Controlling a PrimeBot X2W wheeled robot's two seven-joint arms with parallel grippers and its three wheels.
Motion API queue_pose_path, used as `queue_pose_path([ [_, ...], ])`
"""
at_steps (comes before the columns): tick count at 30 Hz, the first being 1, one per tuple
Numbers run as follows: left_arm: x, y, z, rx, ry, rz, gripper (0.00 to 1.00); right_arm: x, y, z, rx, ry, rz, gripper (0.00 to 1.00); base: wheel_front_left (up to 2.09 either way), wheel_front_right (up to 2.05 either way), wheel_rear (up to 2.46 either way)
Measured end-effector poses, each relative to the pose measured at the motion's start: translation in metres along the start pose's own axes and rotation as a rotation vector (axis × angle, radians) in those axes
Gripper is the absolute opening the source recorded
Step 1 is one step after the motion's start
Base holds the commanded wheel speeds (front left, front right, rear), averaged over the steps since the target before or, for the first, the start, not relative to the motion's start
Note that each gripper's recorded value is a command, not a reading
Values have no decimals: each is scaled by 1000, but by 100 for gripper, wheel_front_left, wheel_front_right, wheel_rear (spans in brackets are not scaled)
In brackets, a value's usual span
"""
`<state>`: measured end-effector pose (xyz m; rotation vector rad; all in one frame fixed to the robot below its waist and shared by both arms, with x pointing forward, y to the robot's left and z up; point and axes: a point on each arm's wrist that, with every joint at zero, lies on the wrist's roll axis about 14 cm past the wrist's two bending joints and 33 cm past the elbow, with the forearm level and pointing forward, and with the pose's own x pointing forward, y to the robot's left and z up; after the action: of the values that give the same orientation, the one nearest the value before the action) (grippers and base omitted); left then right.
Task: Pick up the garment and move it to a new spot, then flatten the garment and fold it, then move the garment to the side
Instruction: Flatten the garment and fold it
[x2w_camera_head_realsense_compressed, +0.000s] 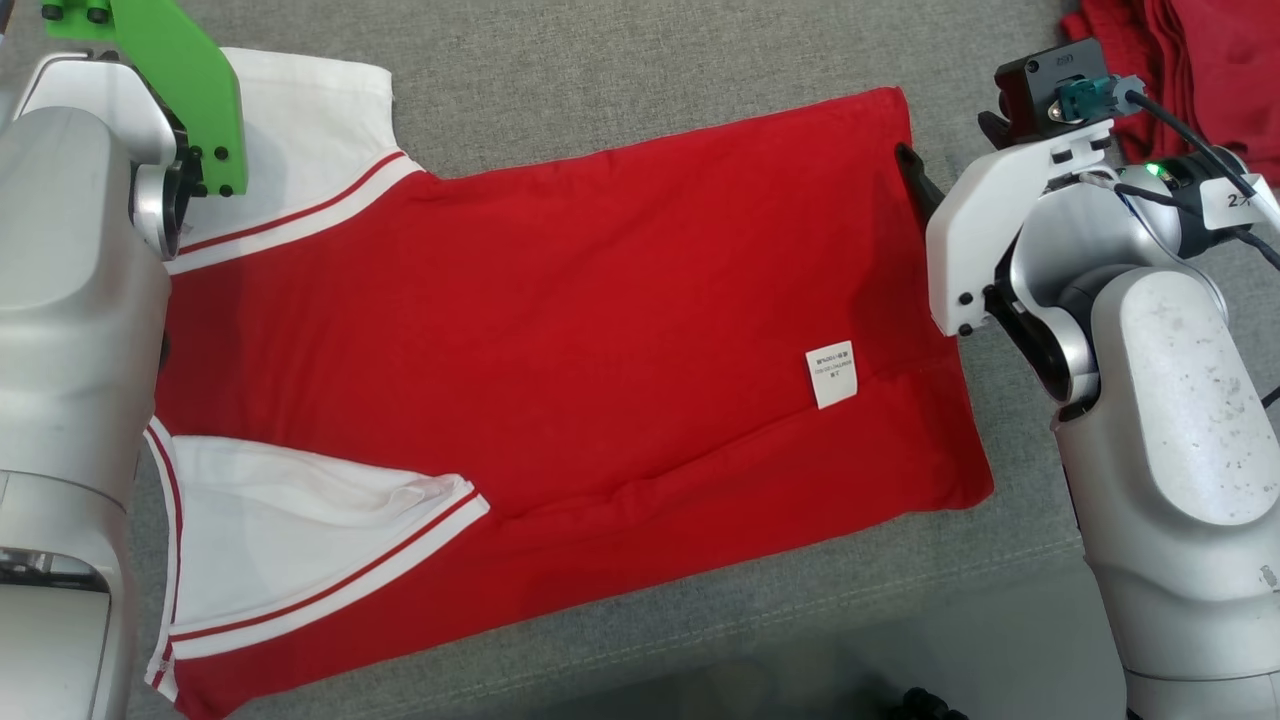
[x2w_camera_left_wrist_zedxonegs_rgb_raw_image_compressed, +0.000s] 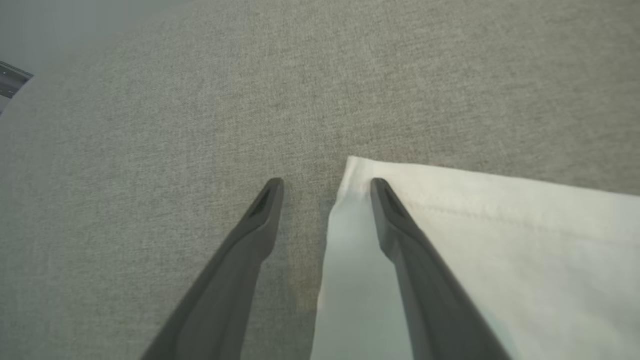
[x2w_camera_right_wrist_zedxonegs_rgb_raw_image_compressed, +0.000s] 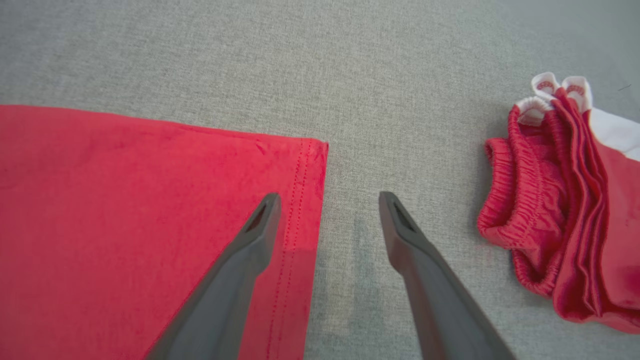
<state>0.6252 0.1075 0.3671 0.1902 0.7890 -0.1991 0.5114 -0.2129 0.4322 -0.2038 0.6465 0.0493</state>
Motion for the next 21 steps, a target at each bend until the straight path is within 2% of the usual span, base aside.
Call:
queue_pose_path([
  [2, 2, 0, 0, 3, 0, 0, 84, 1, 0, -1, 0, 2, 1, 100, 0, 0, 0],
  [3, 3, -1, 0, 3, 2, -1, 79, 1, 0, -2, 0, 5, 1, 100, 0, 0, 0],
  [4, 4, -1, -1, 4, 3, -2, 68, 2, 0, -3, -1, 11, 1, 100, 0, 0, 0],
  [5, 5, -1, -1, 5, 2, -3, 47, 3, 0, -3, -1, 11, 0, 100, 0, 0, 0],
  [6, 6, -3, 0, 6, -1, -5, 13, 4, -1, -2, 0, 10, -1, 100, 0, 0, 0],
  [7, 8, -5, -1, 8, -1, -9, 0, 5, -2, -1, 5, 6, -6, 100, 0, 0, 0],
  [13, 10, -12, -8, 11, 12, -26, 0, 12, -9, -7, 46, 56, -15, 100, 0, 0, 0],
  [16, 8, -15, -9, 0, 3, -31, 0, 14, -16, 2, 65, 47, -29, 100, 0, 0, 0],
  [21, 5, -21, -12, -12, -1, -35, 0, 24, -10, 1, 77, 42, -20, 100, 0, 0, 0],
])
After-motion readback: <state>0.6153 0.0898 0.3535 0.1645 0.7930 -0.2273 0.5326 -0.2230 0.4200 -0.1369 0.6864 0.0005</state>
